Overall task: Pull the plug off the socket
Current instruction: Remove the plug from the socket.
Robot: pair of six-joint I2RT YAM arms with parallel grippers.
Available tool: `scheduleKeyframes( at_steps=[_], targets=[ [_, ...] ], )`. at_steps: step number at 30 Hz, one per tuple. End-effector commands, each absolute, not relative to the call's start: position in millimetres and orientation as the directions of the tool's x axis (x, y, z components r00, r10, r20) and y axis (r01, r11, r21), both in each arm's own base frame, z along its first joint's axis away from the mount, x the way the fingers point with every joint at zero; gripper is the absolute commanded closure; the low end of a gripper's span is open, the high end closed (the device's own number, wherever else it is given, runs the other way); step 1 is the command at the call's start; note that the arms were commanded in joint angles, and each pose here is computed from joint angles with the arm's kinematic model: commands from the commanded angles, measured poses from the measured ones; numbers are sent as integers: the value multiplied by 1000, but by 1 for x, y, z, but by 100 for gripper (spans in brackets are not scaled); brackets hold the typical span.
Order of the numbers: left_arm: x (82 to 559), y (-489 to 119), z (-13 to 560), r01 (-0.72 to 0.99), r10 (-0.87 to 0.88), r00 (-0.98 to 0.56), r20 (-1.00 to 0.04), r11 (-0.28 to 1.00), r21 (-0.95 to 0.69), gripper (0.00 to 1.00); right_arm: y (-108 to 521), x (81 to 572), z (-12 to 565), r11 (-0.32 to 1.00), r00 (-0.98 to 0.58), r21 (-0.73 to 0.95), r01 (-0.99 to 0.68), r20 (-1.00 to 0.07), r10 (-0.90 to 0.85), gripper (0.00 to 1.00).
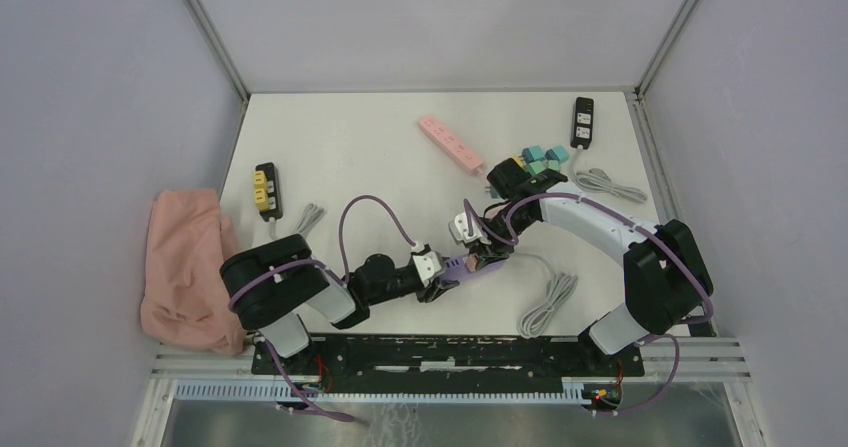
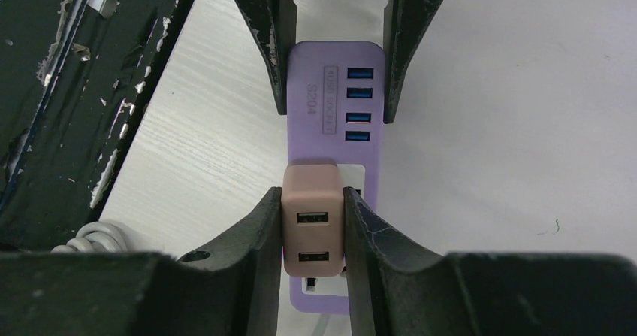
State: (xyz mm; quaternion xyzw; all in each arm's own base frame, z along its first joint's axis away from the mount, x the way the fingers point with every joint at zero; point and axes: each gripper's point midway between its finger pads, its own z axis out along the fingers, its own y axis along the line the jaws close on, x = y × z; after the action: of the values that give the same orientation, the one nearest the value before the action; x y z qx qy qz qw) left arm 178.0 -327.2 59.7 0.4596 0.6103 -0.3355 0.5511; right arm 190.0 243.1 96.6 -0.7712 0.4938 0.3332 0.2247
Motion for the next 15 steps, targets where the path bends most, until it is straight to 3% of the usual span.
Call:
scheduleKeyframes(
  at_steps=[1, 4, 9, 15],
  targets=[
    [181, -336, 77, 930, 126, 57, -990, 353, 98, 74, 251, 183, 115, -421, 278, -24, -907, -785, -554, 100],
    [181, -335, 76, 930, 134, 53, -990, 355, 98, 96, 251, 179, 116, -428, 272, -17, -904, -794, -543, 100],
    [182, -339, 71, 934, 165, 35, -986, 344, 90, 97, 268, 170, 127, -413, 182, 37, -910, -860, -477, 100],
    [180, -340, 70, 938, 163, 29, -986, 337, 83, 97, 271, 201, 127, -277, 119, 44, -960, -832, -542, 100]
  ],
)
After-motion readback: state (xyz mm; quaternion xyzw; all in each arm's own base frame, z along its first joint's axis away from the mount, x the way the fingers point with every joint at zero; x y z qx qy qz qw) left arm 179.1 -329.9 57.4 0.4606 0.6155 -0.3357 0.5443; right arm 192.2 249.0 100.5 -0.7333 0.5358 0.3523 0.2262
